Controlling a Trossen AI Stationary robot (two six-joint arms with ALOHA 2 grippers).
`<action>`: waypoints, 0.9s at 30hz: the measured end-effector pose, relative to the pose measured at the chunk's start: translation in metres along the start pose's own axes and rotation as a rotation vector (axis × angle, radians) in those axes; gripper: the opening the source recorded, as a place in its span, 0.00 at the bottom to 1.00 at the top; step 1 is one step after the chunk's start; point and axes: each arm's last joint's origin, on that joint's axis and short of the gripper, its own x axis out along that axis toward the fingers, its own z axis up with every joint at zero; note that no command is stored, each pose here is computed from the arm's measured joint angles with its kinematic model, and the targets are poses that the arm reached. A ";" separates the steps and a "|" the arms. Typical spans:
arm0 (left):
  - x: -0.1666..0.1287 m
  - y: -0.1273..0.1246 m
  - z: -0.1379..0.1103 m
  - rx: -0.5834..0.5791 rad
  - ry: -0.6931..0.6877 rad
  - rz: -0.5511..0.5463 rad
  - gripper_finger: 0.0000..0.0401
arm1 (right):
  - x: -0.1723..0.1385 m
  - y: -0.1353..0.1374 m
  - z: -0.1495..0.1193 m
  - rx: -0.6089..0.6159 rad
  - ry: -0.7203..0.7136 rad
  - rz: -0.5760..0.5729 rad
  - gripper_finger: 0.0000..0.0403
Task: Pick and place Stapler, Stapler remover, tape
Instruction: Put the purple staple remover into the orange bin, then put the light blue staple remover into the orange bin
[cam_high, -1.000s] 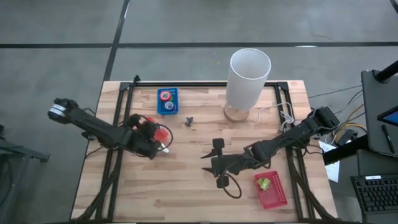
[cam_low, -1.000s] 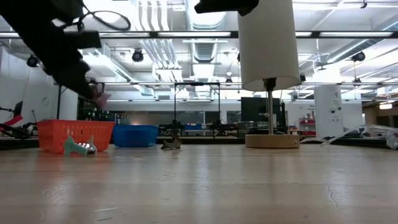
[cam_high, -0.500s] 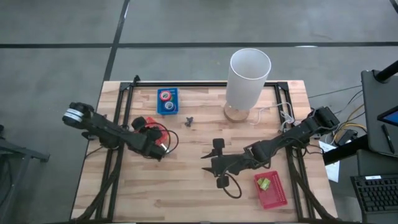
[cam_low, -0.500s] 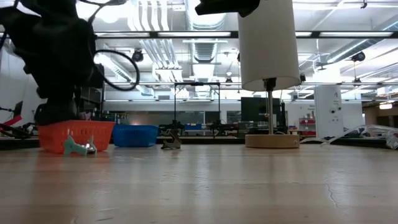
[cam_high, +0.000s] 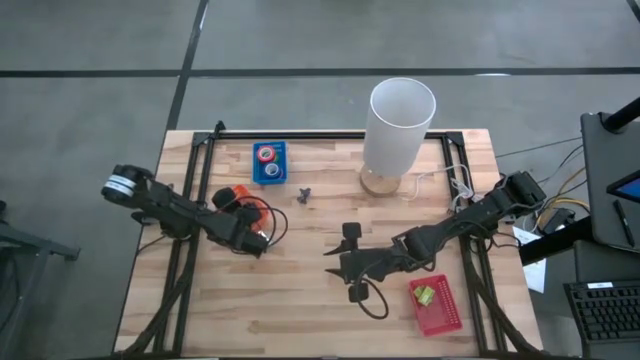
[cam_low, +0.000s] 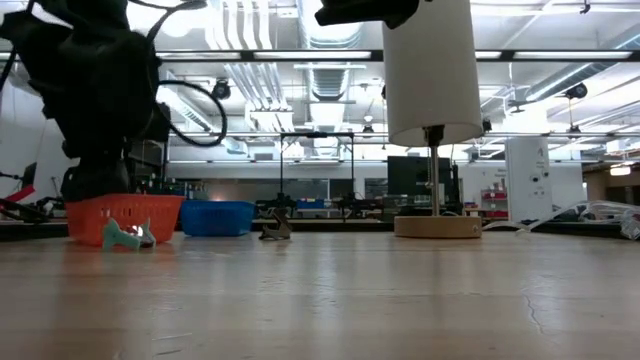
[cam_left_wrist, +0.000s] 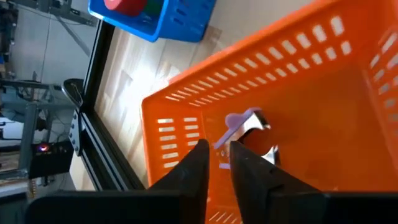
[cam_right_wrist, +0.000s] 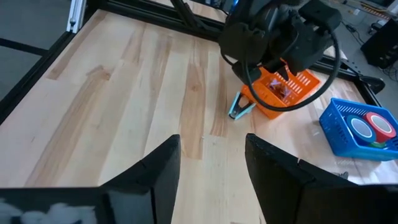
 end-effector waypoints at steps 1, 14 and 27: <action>-0.002 0.001 0.002 -0.006 -0.005 -0.005 0.18 | 0.000 0.000 0.000 0.002 0.000 0.000 0.43; -0.059 -0.020 0.036 0.159 -0.145 -0.424 0.30 | 0.000 0.000 0.000 0.002 0.002 0.000 0.44; -0.050 -0.036 0.011 0.300 -0.083 -0.562 0.29 | 0.000 0.000 -0.003 0.017 0.024 0.000 0.40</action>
